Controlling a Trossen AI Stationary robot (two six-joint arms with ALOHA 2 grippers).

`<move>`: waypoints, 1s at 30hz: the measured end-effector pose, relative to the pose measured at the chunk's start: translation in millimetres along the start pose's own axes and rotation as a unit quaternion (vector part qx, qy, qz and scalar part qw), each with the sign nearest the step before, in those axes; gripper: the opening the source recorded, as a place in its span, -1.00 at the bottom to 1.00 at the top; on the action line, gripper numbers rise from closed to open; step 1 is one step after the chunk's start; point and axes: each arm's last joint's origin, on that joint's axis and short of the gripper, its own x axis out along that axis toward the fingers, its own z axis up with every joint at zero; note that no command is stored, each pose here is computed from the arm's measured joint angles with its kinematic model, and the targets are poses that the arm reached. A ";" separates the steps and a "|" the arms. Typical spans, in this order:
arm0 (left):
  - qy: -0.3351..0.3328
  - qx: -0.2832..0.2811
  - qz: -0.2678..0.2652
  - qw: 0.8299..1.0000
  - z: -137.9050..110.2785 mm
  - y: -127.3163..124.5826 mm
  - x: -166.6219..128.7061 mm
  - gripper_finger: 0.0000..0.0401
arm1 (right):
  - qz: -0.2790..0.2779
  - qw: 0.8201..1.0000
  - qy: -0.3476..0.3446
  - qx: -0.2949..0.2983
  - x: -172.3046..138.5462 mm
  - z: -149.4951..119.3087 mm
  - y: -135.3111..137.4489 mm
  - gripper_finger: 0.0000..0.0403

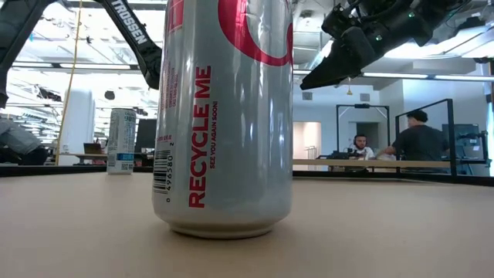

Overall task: Place canned beverage on shelf
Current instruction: Put the red soda can on the shelf aligned with the other red soda can, then put the top silver soda can on the shelf

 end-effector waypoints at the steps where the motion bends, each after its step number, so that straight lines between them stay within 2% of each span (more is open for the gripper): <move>1: -0.001 0.000 -0.001 1.000 0.3 -0.1 -0.1 -1.00 | 0.000 1.000 0.000 -0.003 0.0 0.0 0.0 0.64; 8: -0.004 0.002 -0.021 1.000 0.8 -1.1 -0.3 -1.00 | -0.007 1.000 -0.001 -0.008 0.1 -0.2 -3.6 0.64; 14: -0.005 0.004 -0.013 1.000 7.9 2.1 -5.2 -1.00 | -0.010 1.000 0.000 0.000 0.2 -0.5 -5.4 0.64; 17: -0.007 0.014 0.003 1.000 24.8 6.8 -17.5 -1.00 | -0.009 1.000 0.003 0.001 0.2 -1.1 -5.3 0.64; 22: 0.063 0.034 0.027 0.997 41.8 10.0 -44.8 -1.00 | -0.009 1.000 0.005 -0.004 0.2 -1.6 -5.2 0.64; 25: 0.069 0.047 0.049 0.995 58.5 13.4 -64.4 -1.00 | -0.013 1.000 0.000 -0.007 0.2 -0.7 -7.1 0.64; 30: 0.075 0.051 0.042 0.995 62.9 21.7 -75.4 -1.00 | -0.017 1.000 -0.002 -0.008 0.2 -0.5 -8.9 0.64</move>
